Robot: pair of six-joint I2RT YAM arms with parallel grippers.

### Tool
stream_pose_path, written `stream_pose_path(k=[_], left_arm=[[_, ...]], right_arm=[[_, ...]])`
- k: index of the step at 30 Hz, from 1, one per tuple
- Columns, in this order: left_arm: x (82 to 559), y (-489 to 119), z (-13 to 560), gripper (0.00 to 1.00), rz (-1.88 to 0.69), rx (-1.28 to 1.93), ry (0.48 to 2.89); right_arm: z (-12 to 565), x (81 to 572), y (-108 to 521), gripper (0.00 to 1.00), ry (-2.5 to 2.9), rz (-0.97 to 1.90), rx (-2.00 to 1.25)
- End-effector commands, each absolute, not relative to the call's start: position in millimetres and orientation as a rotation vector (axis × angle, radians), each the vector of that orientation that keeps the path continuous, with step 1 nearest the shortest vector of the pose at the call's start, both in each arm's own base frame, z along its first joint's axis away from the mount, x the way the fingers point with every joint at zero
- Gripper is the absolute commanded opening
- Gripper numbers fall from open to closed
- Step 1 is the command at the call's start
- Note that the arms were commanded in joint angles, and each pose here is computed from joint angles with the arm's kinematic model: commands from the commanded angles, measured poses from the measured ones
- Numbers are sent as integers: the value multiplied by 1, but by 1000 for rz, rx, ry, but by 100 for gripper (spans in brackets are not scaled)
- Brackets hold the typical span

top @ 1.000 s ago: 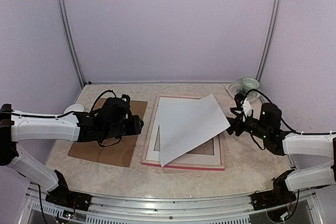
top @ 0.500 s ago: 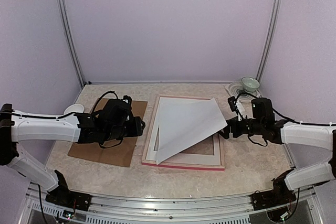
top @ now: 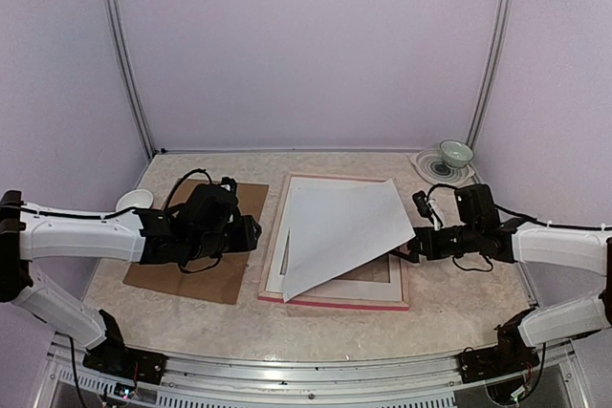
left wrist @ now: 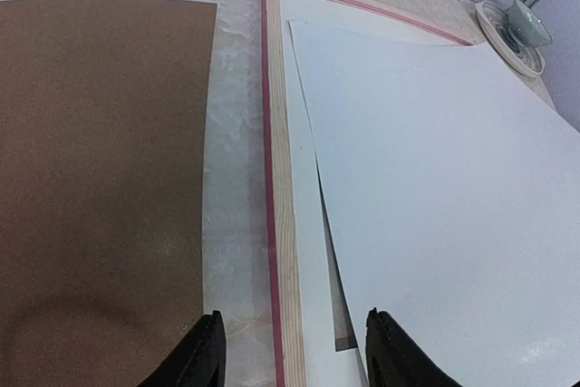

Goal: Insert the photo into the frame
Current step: Place the photo on the mat board.

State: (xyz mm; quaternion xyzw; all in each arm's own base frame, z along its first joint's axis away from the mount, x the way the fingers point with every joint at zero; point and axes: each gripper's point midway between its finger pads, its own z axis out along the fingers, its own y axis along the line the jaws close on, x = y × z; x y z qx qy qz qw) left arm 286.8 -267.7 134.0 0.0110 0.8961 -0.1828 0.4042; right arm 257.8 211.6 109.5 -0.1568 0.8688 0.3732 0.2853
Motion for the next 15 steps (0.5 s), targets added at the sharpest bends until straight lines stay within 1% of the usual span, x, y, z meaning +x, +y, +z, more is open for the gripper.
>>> stream_pose_path(k=[1, 4, 8, 15], left_arm=[[286, -265, 145, 53, -488, 5, 2223], [284, -264, 145, 53, -487, 2, 2225], [283, -262, 145, 53, -490, -5, 2224], [282, -262, 149, 53, -505, -7, 2216]], right_arm=[[121, 238, 222, 99, 2284, 1144, -454], [130, 231, 225, 99, 2233, 1205, -472], [139, 228, 223, 99, 2195, 1206, -479], [141, 226, 221, 99, 2191, 1252, -426]])
